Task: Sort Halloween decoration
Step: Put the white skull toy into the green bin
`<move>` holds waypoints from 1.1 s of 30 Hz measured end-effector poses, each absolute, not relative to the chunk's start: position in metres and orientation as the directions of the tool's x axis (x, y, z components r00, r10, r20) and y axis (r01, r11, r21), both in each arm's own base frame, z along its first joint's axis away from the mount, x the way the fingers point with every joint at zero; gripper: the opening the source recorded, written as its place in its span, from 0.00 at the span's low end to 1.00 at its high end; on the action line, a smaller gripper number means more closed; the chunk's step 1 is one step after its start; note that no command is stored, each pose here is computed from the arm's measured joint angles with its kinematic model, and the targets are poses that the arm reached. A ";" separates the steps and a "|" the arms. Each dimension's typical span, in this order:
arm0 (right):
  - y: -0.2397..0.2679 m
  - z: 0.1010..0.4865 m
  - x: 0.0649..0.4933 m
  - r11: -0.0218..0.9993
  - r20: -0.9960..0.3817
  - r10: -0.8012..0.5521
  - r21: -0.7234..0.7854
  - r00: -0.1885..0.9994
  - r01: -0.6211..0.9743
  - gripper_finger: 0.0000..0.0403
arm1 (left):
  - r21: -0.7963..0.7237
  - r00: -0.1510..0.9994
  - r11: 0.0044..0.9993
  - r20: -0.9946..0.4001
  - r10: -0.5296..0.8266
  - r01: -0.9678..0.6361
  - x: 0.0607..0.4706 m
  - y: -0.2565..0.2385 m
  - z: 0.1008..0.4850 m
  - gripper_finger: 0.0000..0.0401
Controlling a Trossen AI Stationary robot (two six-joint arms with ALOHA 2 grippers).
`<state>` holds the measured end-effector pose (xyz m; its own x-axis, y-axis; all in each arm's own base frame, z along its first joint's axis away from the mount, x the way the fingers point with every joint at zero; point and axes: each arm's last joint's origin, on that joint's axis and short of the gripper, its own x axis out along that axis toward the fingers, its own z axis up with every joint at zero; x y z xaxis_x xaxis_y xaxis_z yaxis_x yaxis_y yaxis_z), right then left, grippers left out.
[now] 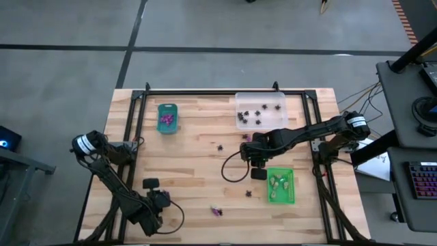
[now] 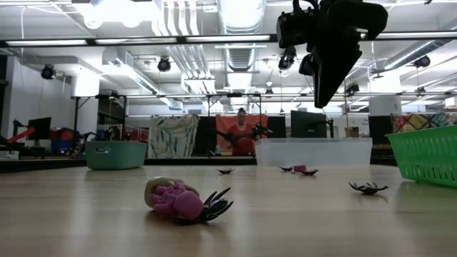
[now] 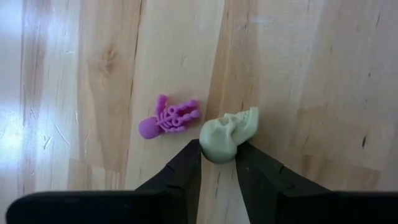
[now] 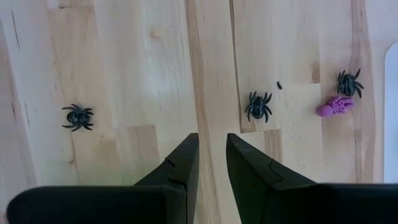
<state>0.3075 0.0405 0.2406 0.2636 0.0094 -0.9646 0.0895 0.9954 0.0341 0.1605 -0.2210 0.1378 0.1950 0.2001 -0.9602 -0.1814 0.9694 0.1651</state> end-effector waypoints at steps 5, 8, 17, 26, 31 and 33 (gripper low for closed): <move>0.040 0.241 0.308 0.995 -0.965 0.009 0.034 0.264 0.090 0.18 | 0.165 0.198 0.969 -0.960 0.200 -0.183 0.161 -0.222 0.140 0.19; 0.040 0.241 0.308 0.995 -0.965 0.009 0.034 0.264 0.090 0.18 | 0.150 0.214 0.971 -0.959 0.188 -0.186 0.163 -0.224 0.144 0.19; 0.040 0.241 0.307 0.997 -0.965 0.009 0.030 0.262 0.074 0.18 | 0.123 0.266 0.975 -0.949 0.170 -0.182 0.170 -0.230 0.157 0.19; 0.040 0.244 0.306 1.000 -0.963 0.012 0.014 0.270 0.004 0.18 | 0.121 0.350 0.972 -0.918 0.187 -0.202 0.182 -0.224 0.172 0.19; 0.040 0.258 0.296 0.999 -0.952 0.028 0.019 0.304 -0.033 0.18 | 0.127 0.390 0.976 -0.901 0.189 -0.179 0.201 -0.215 0.186 0.19; 0.042 0.267 0.290 0.998 -0.945 0.044 0.026 0.324 -0.061 0.18 | 0.143 0.415 0.977 -0.888 0.198 -0.159 0.211 -0.212 0.192 0.19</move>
<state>0.2902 0.0420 0.2667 0.3238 0.0442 -0.9451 -0.0608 0.9978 0.0258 0.2107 -0.2117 0.1918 0.4147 0.1975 -0.8882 -0.1587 0.9769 0.1431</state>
